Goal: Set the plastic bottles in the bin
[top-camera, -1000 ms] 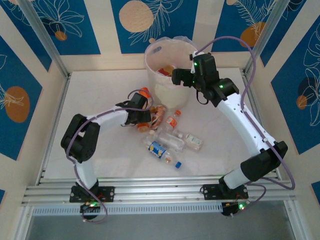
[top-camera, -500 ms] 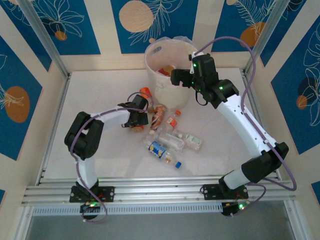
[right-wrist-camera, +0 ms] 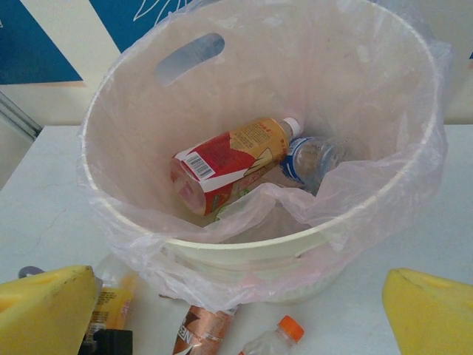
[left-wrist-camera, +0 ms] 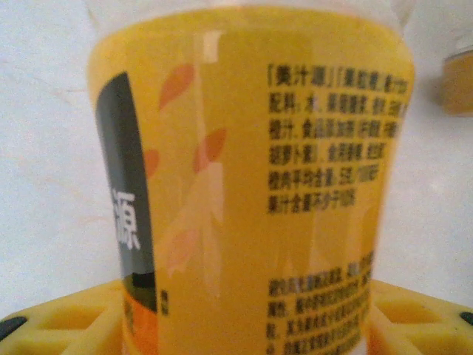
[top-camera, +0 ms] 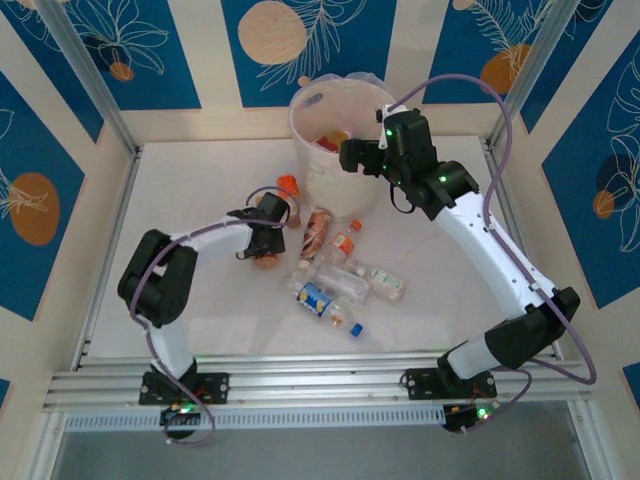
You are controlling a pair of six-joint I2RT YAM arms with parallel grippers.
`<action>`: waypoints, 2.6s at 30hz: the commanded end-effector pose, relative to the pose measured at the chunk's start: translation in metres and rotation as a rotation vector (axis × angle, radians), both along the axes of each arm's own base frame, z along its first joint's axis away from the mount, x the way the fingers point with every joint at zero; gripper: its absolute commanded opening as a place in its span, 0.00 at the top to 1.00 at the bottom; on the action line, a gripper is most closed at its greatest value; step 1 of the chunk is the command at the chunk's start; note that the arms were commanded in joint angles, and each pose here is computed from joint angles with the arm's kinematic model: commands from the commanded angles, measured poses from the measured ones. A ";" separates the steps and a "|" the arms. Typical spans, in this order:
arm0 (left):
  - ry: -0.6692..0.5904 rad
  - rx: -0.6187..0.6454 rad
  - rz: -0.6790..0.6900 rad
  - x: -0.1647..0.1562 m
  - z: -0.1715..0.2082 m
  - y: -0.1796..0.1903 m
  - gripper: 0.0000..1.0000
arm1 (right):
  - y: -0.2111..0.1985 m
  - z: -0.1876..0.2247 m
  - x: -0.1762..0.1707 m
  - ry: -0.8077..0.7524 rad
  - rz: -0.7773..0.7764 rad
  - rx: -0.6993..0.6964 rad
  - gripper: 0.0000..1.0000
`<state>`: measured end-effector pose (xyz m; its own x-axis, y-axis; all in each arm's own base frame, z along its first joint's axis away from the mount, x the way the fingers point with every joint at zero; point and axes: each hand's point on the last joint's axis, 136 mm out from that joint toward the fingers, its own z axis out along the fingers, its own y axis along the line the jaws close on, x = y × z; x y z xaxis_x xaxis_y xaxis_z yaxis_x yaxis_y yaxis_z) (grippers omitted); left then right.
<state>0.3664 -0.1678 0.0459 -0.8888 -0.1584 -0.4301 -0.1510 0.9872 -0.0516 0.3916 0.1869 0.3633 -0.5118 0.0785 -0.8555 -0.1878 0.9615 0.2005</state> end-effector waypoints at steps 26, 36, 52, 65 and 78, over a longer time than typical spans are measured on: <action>-0.577 -0.284 -0.360 -0.011 0.178 -0.031 0.44 | 0.040 0.037 -0.032 0.009 0.254 0.306 0.01; -0.733 -0.543 -0.599 -0.024 0.229 -0.082 0.44 | 0.075 0.038 -0.040 0.115 0.453 0.484 0.01; -0.843 -0.737 -0.769 -0.045 0.286 -0.109 0.42 | 0.125 0.014 -0.039 0.229 0.610 0.513 0.01; -0.862 -0.772 -0.826 -0.055 0.301 -0.117 0.41 | 0.153 0.002 -0.038 0.263 0.659 0.505 0.10; -0.854 -0.758 -0.771 -0.049 0.297 -0.116 0.40 | 0.162 -0.004 -0.042 0.288 0.679 0.511 0.37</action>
<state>0.3209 -0.2826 0.3105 -0.4305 -0.1416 -0.8914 0.7371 0.5148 -0.4378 0.3542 0.3443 0.3554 -0.7691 0.0270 -0.6386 -0.5576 0.4600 0.6910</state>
